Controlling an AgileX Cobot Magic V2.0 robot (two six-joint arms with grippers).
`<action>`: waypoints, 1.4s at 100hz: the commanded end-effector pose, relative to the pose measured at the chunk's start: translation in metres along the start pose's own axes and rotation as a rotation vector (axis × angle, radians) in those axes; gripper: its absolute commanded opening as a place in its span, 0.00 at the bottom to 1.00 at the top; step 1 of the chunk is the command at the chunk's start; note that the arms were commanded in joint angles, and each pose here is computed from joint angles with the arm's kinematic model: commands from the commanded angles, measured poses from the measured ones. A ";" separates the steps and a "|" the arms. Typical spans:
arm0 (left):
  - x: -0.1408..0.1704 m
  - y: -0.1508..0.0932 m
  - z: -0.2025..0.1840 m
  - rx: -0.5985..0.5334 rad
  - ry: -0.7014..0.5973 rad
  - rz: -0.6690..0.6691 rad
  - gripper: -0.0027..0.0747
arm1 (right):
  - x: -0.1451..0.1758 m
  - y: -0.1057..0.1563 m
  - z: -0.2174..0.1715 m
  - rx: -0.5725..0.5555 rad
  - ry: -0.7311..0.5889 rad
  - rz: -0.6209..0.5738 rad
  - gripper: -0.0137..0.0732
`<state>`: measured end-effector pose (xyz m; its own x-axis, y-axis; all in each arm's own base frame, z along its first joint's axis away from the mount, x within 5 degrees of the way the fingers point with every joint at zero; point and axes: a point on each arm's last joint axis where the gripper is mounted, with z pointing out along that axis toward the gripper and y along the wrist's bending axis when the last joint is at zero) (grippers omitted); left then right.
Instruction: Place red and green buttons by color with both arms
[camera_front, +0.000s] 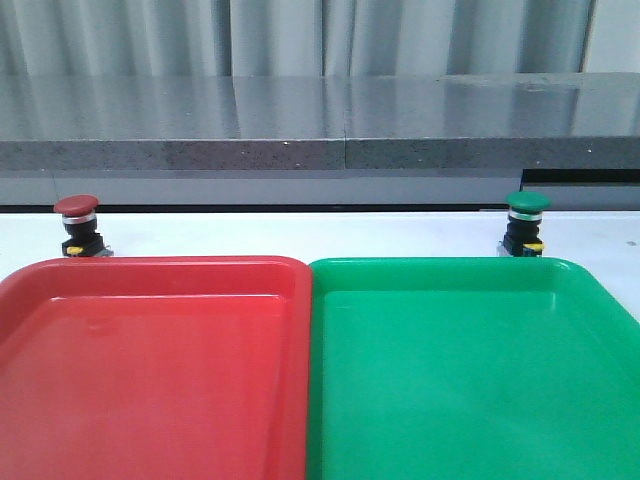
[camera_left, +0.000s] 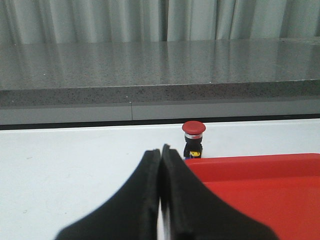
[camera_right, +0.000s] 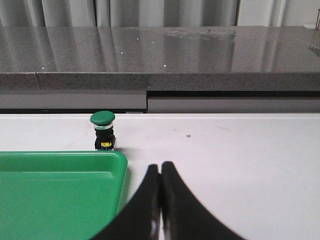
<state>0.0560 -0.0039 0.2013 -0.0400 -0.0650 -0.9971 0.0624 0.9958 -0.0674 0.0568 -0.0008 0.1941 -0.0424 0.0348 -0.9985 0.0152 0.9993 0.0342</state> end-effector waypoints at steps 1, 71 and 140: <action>-0.005 0.000 -0.002 0.000 -0.099 -0.003 0.01 | -0.016 0.000 -0.004 -0.003 -0.131 -0.001 0.09; -0.010 0.000 -0.003 -0.001 -0.153 0.005 0.01 | -0.016 0.000 -0.004 -0.003 -0.131 -0.001 0.09; -0.109 -0.008 0.009 0.006 0.026 0.006 0.01 | -0.016 0.000 -0.004 -0.003 -0.130 -0.001 0.09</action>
<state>0.0620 -0.0052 0.2852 -0.0859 -0.0541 -0.9948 0.0695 0.9958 -0.0602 0.0568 -0.0008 0.1943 -0.0408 0.0352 -0.9985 0.0151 0.9993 0.0347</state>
